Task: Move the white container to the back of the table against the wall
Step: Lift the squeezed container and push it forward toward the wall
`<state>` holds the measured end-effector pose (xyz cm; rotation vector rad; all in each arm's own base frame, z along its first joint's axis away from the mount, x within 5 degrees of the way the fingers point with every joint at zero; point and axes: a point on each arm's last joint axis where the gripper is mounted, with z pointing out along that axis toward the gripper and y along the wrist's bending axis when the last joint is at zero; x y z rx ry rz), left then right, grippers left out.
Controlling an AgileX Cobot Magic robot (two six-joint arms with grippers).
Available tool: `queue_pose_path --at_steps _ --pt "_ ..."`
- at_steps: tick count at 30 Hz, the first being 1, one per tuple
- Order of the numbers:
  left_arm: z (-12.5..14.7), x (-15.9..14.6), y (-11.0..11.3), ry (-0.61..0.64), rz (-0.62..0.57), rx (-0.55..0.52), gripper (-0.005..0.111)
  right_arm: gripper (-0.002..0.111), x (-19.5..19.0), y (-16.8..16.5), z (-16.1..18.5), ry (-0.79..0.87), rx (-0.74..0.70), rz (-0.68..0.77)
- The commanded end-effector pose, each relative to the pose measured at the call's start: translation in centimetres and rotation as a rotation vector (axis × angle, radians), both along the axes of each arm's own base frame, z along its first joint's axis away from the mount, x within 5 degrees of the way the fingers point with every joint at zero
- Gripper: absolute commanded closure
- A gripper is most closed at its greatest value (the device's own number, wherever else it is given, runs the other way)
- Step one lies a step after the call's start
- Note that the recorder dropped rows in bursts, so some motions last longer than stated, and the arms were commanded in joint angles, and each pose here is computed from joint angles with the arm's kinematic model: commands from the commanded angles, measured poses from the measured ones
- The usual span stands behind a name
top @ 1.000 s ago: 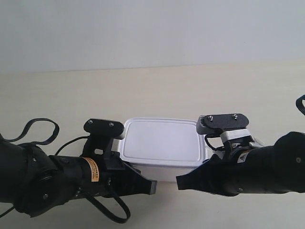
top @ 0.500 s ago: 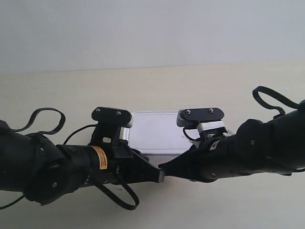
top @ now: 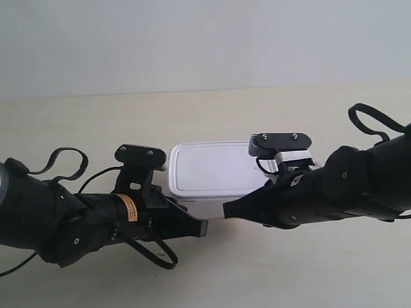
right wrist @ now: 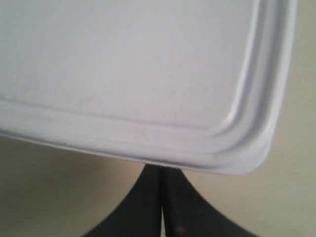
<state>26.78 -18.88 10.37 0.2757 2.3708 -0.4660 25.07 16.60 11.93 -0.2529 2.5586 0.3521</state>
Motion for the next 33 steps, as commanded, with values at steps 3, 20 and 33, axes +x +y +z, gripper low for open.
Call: queue_pose_path --at_steps 3,20,33 --pt "0.9 1.1 -0.6 -0.054 0.002 -0.032 0.107 0.108 1.0 -1.1 0.2 -0.025 -0.012 -0.022" --pt "0.1 2.8 -1.9 -0.029 -0.014 -0.001 0.107 0.108 3.1 -0.3 -0.1 -0.045 -0.018 -0.01" --pt "0.5 4.8 -0.5 -0.05 0.025 0.014 0.107 0.108 5.9 -0.8 -0.8 -0.041 -0.021 -0.045"
